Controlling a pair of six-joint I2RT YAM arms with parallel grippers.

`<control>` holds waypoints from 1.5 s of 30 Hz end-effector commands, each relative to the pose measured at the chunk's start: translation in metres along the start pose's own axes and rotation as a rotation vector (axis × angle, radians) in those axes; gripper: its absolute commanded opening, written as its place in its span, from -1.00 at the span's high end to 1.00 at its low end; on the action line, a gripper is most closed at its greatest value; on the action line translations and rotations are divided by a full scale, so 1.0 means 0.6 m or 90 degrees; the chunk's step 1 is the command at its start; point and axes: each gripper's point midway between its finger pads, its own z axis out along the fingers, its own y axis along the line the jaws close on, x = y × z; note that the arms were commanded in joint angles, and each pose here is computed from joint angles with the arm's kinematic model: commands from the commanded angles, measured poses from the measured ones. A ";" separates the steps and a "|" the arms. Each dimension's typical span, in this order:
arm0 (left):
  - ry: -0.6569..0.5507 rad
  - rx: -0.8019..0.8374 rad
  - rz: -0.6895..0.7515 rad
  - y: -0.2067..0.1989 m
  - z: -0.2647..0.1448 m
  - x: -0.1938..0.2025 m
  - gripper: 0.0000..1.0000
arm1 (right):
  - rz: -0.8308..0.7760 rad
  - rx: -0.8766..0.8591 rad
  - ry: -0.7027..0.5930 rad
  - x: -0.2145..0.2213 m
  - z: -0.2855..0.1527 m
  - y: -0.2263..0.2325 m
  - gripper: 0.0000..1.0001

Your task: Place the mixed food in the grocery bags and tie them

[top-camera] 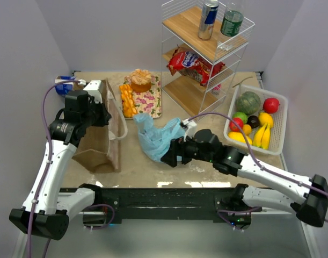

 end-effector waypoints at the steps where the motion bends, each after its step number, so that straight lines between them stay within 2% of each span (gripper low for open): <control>1: -0.107 0.069 -0.028 -0.043 -0.042 -0.093 1.00 | -0.012 -0.059 -0.043 -0.020 0.052 0.079 -0.72; 6: -0.092 0.123 -0.047 -0.068 -0.046 -0.082 1.00 | -0.001 -0.012 0.036 0.045 0.125 0.056 -0.75; 12: -0.060 0.123 -0.057 -0.066 -0.052 -0.046 1.00 | 0.008 0.058 0.034 0.050 0.178 0.013 -0.78; 16: -0.026 0.151 -0.069 -0.073 -0.038 0.002 1.00 | 0.027 0.156 0.040 0.042 0.209 -0.063 -0.75; 20: -0.004 0.263 -0.104 -0.132 -0.023 0.056 1.00 | 0.051 0.200 0.005 -0.003 0.206 -0.122 -0.72; 22: -0.008 0.271 -0.126 -0.145 -0.012 0.069 1.00 | 0.036 0.227 -0.013 -0.033 0.193 -0.142 -0.73; 29: -0.042 0.321 -0.142 -0.184 -0.013 0.052 1.00 | -0.001 0.219 -0.040 -0.094 0.123 -0.125 -0.83; 32: -0.072 0.320 -0.104 -0.185 -0.022 0.024 0.41 | 0.005 0.159 -0.061 -0.121 0.083 -0.075 -0.88; 33: -0.066 0.306 -0.094 -0.180 -0.023 0.024 0.04 | 0.003 0.128 -0.080 -0.137 0.064 -0.050 -0.89; 36: -0.092 0.239 -0.042 -0.154 -0.032 -0.009 -0.51 | 0.006 0.072 -0.103 -0.159 0.039 -0.004 -0.95; 42: -0.221 0.054 0.032 -0.076 -0.102 -0.113 -0.85 | -0.044 0.045 -0.108 -0.179 0.025 0.095 -0.93; 45: -0.203 -0.086 0.032 -0.011 -0.114 -0.111 -0.91 | -0.047 0.050 -0.113 -0.186 0.037 0.122 -0.91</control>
